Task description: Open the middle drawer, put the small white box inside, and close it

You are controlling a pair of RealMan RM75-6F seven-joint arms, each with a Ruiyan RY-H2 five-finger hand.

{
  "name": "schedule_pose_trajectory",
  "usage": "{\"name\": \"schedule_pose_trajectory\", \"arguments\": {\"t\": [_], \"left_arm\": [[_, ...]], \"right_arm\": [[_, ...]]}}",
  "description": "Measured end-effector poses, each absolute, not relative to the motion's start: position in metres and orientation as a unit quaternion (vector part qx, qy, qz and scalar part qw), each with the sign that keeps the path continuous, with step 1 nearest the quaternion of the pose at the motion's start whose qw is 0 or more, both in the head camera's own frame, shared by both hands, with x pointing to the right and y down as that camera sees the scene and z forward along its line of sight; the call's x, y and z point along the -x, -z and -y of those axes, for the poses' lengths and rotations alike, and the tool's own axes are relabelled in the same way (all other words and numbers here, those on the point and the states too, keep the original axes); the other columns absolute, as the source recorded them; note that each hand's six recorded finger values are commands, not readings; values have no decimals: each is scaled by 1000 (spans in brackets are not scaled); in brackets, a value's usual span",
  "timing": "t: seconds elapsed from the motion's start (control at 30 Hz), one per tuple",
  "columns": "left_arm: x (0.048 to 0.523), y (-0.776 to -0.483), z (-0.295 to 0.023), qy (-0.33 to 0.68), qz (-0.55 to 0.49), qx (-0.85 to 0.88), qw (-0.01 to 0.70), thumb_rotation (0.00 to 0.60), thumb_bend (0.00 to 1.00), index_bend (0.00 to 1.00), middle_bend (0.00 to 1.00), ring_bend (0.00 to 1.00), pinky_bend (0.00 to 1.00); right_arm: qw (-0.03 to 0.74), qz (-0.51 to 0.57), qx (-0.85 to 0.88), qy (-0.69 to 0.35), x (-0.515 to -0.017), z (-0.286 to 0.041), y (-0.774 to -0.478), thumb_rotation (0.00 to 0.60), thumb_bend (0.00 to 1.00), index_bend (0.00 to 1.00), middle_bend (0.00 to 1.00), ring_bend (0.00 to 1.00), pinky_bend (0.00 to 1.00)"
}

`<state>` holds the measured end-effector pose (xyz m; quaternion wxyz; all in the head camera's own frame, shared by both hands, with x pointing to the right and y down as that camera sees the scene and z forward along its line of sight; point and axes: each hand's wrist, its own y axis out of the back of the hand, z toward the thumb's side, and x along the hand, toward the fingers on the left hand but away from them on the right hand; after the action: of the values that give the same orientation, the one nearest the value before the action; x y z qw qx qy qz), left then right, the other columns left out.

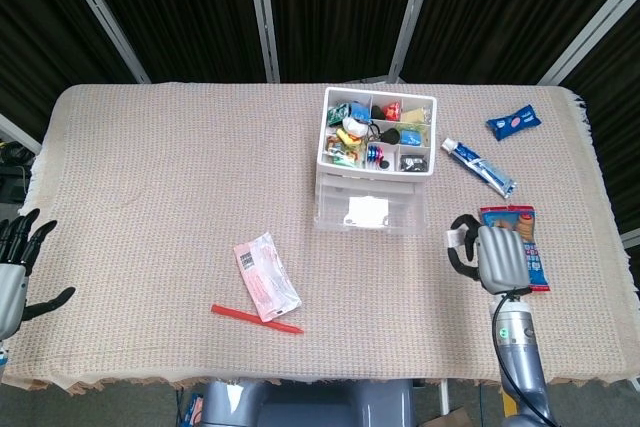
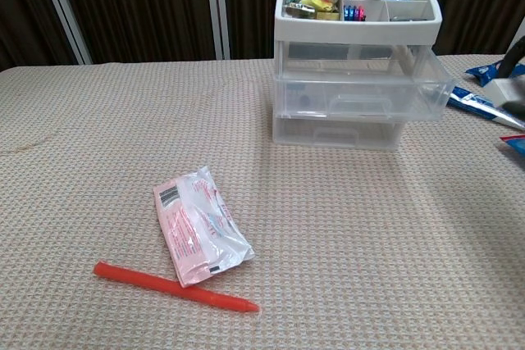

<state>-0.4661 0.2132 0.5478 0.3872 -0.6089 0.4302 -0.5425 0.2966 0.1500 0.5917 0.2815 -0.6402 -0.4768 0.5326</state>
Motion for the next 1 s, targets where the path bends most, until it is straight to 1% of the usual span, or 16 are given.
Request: {"name": "schedule_pose_trajectory", "arguments": {"t": [0.27, 0.43, 0.6, 0.77, 1.0], "left_arm": [[466, -547, -213, 540, -431, 610, 387, 600, 66, 122, 0, 0, 0], [466, -547, -213, 539, -431, 611, 387, 600, 66, 122, 0, 0, 0], [466, -547, -213, 538, -432, 612, 387, 600, 66, 122, 0, 0, 0], [467, -547, -212, 538, -433, 612, 386, 600, 65, 121, 0, 0, 0], [467, -547, -212, 536, -432, 614, 385, 600, 65, 121, 0, 0, 0]], "right_arm": [[291, 515, 651, -476, -267, -121, -559, 600, 278, 606, 773, 759, 571], [298, 510, 661, -463, -245, -115, -553, 600, 278, 606, 774, 759, 572], [291, 497, 676, -461, -224, -115, -560, 600, 278, 606, 773, 759, 572], [280, 484, 685, -467, -203, -116, -575, 600, 278, 607, 773, 759, 572], [277, 481, 680, -479, -190, -111, -592, 600, 276, 597, 773, 759, 572]]}}
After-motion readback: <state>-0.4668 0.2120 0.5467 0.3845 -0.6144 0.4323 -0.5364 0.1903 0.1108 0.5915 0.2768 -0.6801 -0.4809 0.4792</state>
